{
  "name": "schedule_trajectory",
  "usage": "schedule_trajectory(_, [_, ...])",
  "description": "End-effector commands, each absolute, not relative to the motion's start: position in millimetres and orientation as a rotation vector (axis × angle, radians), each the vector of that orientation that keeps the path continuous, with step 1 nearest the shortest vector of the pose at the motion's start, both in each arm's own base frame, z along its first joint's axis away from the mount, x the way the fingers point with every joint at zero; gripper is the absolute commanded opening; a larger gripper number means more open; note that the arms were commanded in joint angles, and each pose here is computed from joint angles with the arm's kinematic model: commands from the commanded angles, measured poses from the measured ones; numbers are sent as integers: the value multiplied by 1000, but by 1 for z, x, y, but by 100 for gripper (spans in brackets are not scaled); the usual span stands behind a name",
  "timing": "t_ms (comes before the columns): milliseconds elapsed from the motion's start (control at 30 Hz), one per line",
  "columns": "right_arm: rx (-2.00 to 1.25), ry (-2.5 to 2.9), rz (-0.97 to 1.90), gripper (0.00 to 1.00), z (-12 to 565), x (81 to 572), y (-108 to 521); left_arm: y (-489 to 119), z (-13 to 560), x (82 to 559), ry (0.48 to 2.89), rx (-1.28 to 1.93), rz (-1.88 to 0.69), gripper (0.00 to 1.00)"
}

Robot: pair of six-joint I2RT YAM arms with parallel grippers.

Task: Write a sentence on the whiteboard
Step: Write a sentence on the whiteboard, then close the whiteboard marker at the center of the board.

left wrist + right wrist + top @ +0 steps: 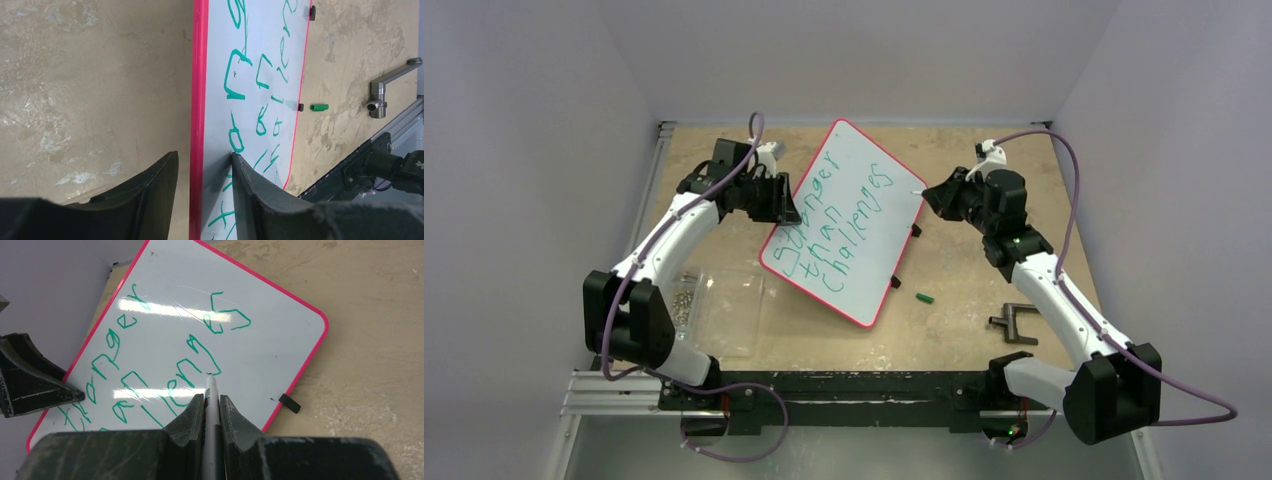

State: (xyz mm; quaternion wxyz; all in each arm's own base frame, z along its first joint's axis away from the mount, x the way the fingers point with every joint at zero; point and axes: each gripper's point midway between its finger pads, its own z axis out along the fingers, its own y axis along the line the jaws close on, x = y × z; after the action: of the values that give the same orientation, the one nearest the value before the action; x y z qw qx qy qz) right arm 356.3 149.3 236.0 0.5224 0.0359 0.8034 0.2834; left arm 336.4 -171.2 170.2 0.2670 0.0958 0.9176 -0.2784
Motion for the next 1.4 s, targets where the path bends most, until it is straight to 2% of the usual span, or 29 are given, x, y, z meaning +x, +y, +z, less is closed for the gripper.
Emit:
schedule_trajectory(0, [69,1870,701,0,253,359,154,-163,196,334,2372,276,-677,43])
schedule_trajectory(267, [66,1857,685,0,264,358,151,-157,252,318,2229,356,-597,49])
schedule_trajectory(400, [70,1846,652,0,275,357,146,-166,272,303,2183,482,-563,56])
schedule_trajectory(500, [85,1819,610,0,290,356,138,-181,276,289,2177,606,-541,57])
schedule_trajectory(567, [104,1811,581,0,300,358,132,-193,277,282,2167,683,-540,54])
schedule_trajectory(833, [150,1730,489,0,354,369,116,-262,257,249,2094,1045,-626,53])
schedule_trajectory(1133, [218,1616,439,0,414,364,97,-350,219,229,2035,1312,-749,52])
schedule_trajectory(1367, [253,1559,422,0,436,353,87,-417,178,216,1925,1507,-846,44])
